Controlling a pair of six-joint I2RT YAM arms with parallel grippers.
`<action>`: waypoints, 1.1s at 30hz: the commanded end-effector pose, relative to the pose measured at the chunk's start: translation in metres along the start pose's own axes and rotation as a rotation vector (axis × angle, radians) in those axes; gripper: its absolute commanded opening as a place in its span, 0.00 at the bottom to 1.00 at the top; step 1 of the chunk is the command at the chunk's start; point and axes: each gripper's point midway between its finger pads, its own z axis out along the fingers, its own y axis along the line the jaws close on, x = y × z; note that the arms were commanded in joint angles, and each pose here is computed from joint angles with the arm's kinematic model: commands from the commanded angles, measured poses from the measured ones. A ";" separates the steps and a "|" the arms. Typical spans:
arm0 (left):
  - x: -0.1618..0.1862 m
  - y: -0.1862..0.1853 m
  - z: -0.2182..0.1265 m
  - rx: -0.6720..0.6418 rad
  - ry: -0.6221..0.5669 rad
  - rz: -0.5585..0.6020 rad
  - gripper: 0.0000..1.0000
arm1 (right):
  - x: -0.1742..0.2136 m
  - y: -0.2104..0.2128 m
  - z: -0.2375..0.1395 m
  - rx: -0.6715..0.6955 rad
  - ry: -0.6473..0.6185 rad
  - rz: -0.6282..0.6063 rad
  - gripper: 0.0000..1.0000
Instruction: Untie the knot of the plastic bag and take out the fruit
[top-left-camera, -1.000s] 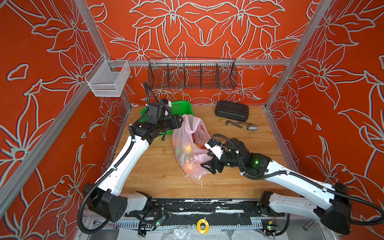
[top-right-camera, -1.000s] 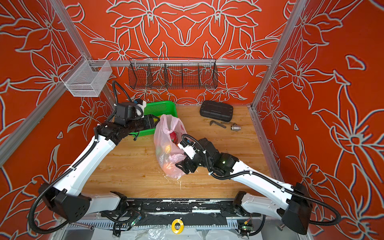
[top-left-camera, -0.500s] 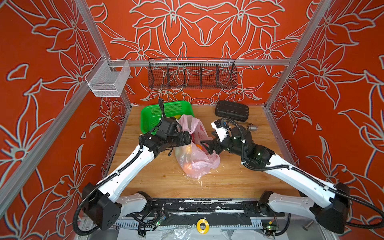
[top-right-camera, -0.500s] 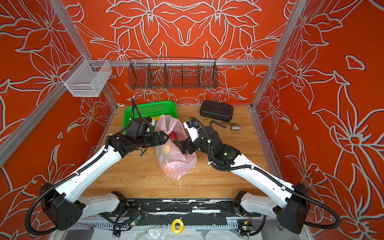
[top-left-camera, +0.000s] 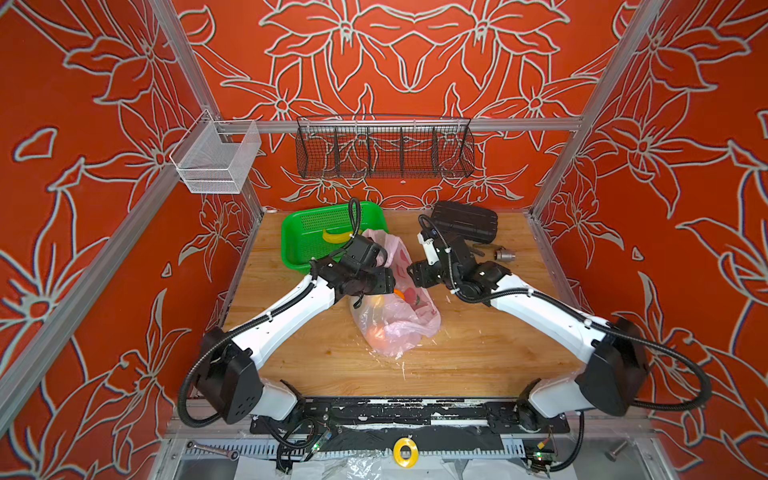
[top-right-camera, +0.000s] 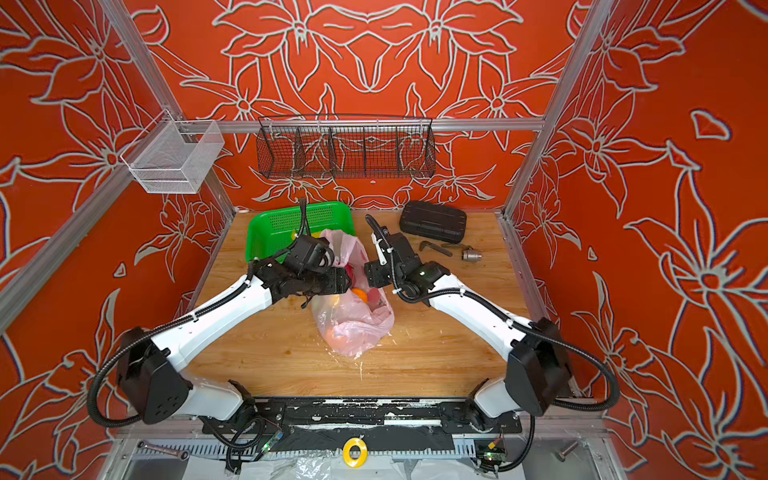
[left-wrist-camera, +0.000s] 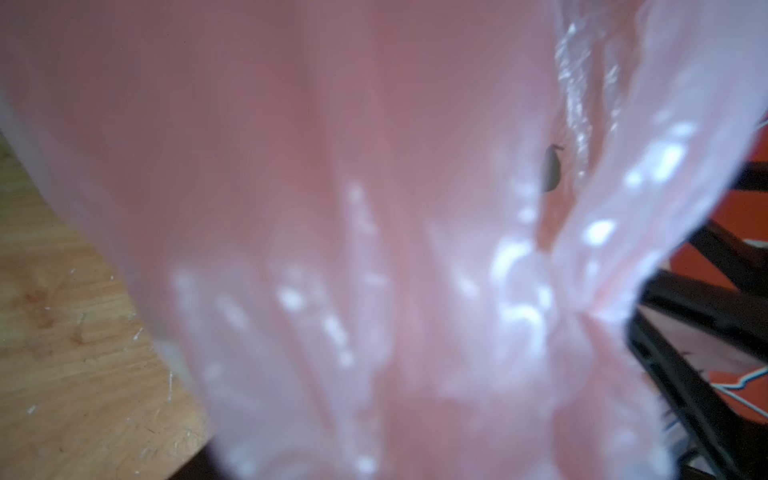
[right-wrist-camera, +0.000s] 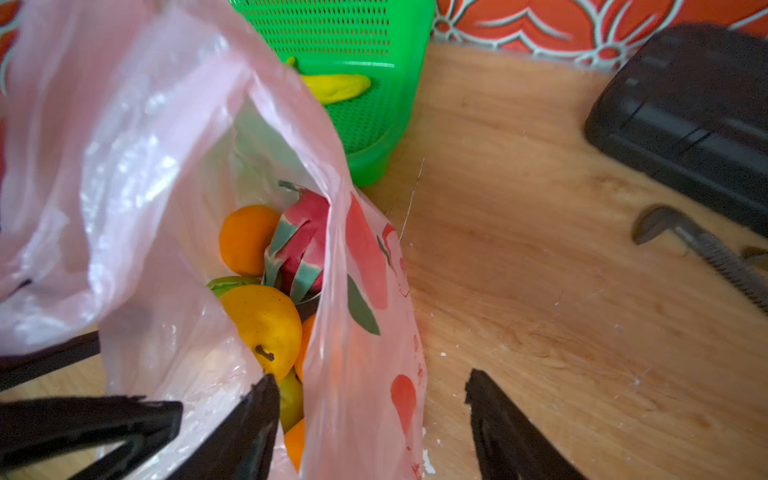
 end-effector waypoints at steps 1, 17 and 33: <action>0.004 0.011 0.002 -0.072 0.023 0.035 0.63 | -0.002 0.001 0.005 -0.011 0.027 0.019 0.51; 0.089 0.097 -0.038 -0.232 0.137 -0.078 0.00 | -0.003 -0.073 0.055 0.056 0.044 0.117 0.00; 0.111 0.107 -0.078 -0.128 -0.036 -0.149 0.61 | -0.045 -0.100 0.082 -0.007 0.067 0.230 0.32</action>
